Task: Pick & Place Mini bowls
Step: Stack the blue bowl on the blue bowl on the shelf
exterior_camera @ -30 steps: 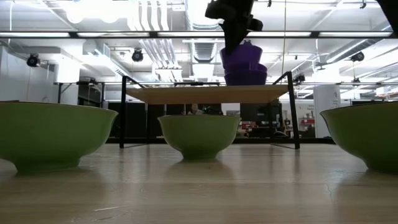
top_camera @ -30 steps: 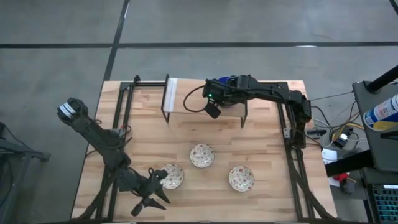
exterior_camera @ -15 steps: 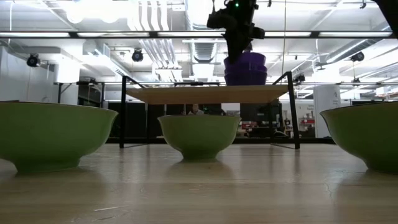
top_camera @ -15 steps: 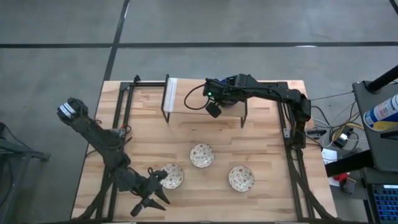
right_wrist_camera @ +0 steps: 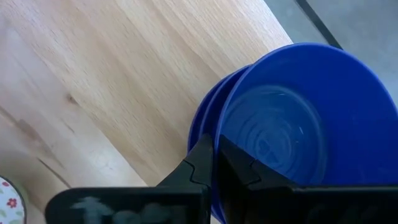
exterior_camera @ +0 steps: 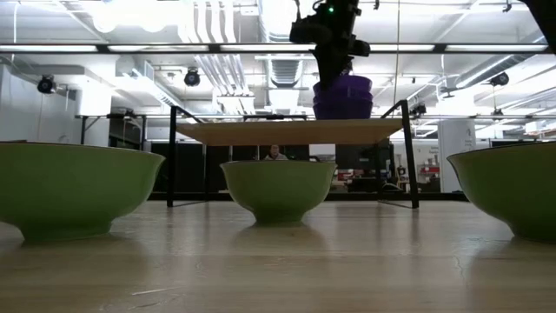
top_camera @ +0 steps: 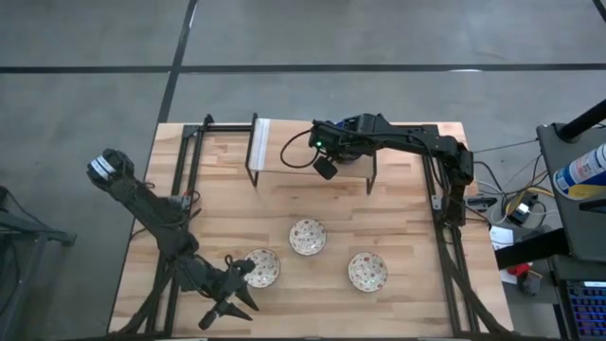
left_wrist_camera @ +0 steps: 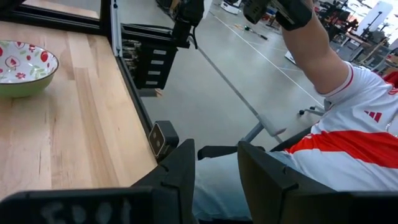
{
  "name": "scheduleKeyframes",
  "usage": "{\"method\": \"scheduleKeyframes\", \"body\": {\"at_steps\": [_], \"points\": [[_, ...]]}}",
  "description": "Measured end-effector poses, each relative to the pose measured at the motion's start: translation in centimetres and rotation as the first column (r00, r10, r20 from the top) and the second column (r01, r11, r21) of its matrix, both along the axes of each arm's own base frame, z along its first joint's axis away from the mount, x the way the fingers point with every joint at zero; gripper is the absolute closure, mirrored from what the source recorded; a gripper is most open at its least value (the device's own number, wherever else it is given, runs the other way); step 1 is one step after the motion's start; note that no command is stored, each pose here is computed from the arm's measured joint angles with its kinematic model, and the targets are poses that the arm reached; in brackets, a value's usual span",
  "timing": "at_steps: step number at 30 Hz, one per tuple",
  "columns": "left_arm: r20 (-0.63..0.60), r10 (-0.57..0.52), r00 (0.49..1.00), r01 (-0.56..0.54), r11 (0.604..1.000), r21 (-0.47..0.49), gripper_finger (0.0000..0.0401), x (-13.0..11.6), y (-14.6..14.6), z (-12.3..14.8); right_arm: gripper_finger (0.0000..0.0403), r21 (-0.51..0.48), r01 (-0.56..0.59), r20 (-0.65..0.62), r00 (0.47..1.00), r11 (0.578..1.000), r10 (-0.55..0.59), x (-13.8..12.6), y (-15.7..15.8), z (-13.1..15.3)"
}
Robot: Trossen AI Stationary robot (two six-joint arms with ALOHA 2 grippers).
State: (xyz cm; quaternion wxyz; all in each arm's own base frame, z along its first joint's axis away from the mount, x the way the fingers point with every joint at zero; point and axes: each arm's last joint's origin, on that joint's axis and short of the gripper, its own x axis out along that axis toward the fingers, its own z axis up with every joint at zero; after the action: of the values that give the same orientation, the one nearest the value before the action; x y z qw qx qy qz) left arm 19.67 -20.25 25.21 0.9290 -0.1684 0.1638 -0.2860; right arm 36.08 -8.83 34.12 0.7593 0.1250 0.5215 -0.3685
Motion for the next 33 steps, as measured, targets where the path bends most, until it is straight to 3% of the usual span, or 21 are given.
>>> {"method": "scheduleKeyframes", "body": {"at_steps": [5,18,33], "points": [[0.0,0.0,1.0,0.0,1.0,0.0,0.0287,0.0,0.0,0.0,0.038,-0.001,0.001,0.0,1.0,1.0,-0.001,0.0,0.0,0.0],[0.0,0.0,1.0,0.0,1.0,0.002,0.0287,-0.01,0.01,-0.04,0.0277,-0.025,-0.011,-0.012,1.0,1.0,0.011,0.0,0.03,0.03],[0.006,-0.003,1.0,0.003,1.0,0.011,0.0287,-0.01,0.01,-0.05,0.0278,-0.024,-0.089,-0.037,0.995,0.996,0.088,0.15,0.73,0.06]]}}
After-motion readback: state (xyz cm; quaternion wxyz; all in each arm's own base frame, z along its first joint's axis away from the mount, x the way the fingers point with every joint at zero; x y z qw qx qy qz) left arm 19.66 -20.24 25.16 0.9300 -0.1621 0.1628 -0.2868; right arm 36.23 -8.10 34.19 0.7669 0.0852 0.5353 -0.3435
